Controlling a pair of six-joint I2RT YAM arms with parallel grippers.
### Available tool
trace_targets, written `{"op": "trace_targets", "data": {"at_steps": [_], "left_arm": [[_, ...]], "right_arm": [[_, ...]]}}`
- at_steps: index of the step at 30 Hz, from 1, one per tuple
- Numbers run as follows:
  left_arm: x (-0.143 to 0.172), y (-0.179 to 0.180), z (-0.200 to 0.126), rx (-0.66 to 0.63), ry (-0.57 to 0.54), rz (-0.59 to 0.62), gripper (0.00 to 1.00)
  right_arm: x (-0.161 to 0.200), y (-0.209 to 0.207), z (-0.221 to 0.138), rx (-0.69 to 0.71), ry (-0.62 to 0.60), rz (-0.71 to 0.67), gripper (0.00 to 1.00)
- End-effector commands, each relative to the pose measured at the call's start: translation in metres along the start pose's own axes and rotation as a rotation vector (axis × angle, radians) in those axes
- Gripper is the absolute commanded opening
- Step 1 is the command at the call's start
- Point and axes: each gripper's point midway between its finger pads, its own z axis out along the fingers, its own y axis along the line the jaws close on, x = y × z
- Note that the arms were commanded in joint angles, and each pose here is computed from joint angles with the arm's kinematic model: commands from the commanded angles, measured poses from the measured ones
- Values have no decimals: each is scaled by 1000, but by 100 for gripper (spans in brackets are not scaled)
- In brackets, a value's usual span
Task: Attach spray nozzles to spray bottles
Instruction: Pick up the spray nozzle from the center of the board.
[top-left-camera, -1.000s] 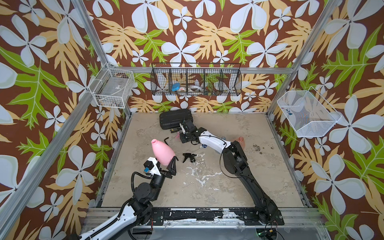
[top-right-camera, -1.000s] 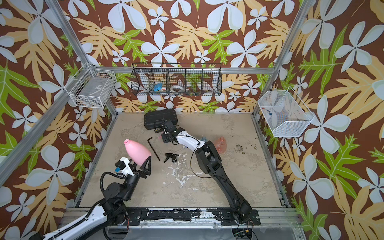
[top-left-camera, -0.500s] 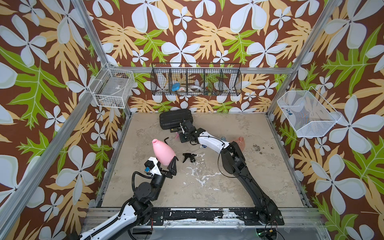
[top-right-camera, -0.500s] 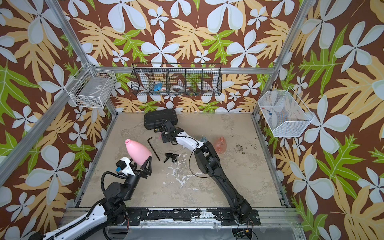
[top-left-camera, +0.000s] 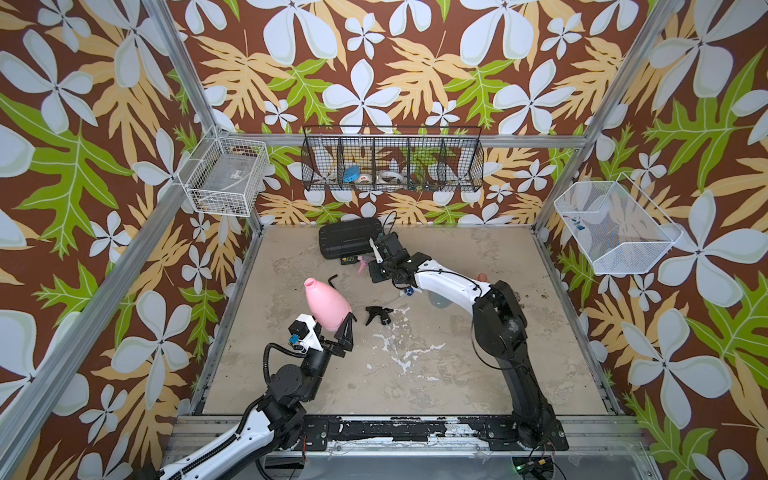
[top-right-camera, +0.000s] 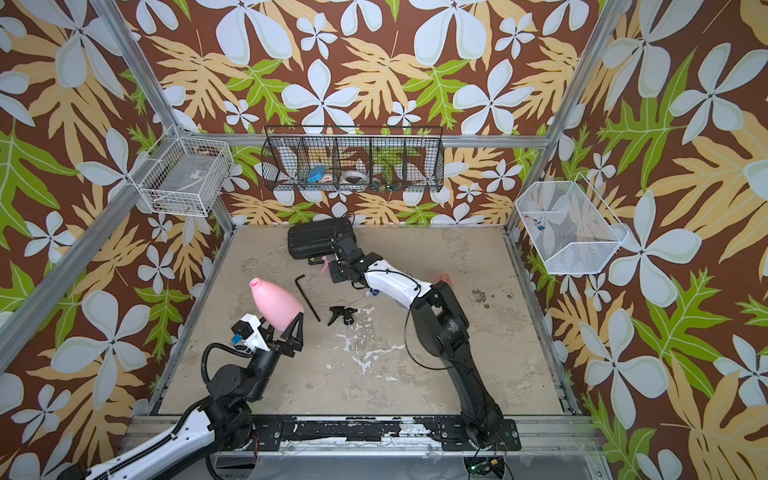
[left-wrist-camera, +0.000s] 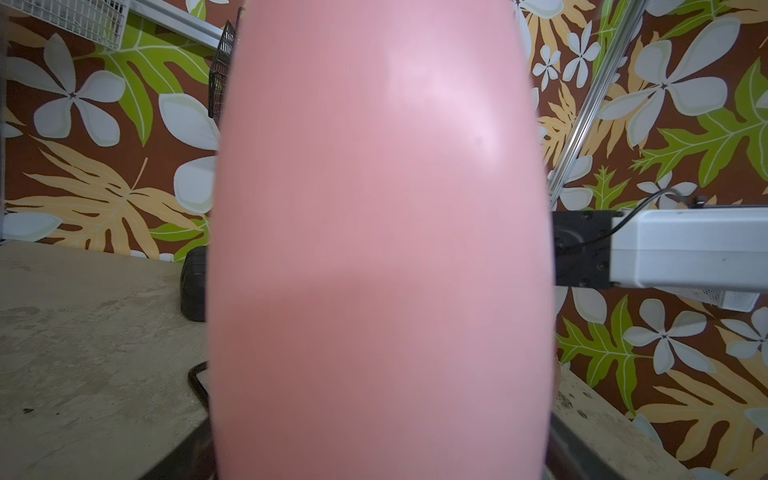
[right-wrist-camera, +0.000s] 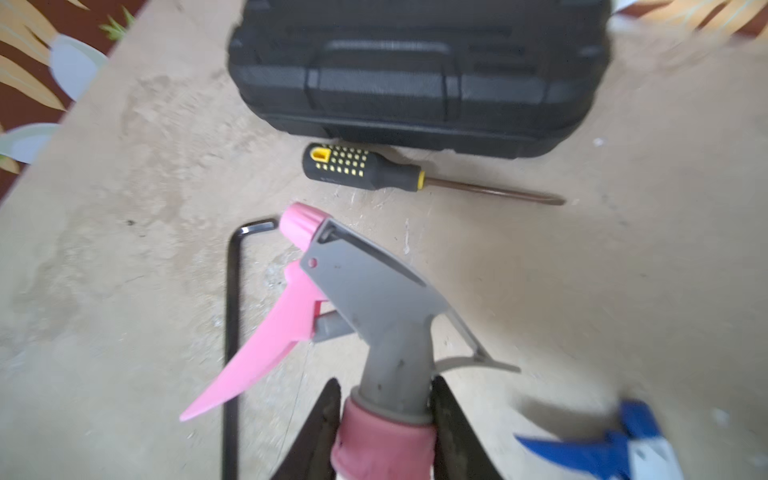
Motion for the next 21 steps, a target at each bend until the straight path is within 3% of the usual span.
{"op": "trace_targets", "data": {"at_steps": [1, 10, 14, 21], "left_arm": [[30, 2, -8, 44, 54, 36, 77], [36, -39, 16, 192, 110, 85, 76], [43, -65, 32, 293, 135, 122, 76], [43, -108, 58, 449, 91, 224, 76]], "right_arm": [[-54, 1, -54, 3, -206, -12, 20], [-112, -8, -227, -111, -585, -27, 23], [-111, -12, -284, -144, -693, -37, 24], [-104, 15, -367, -387, -879, -22, 24]]}}
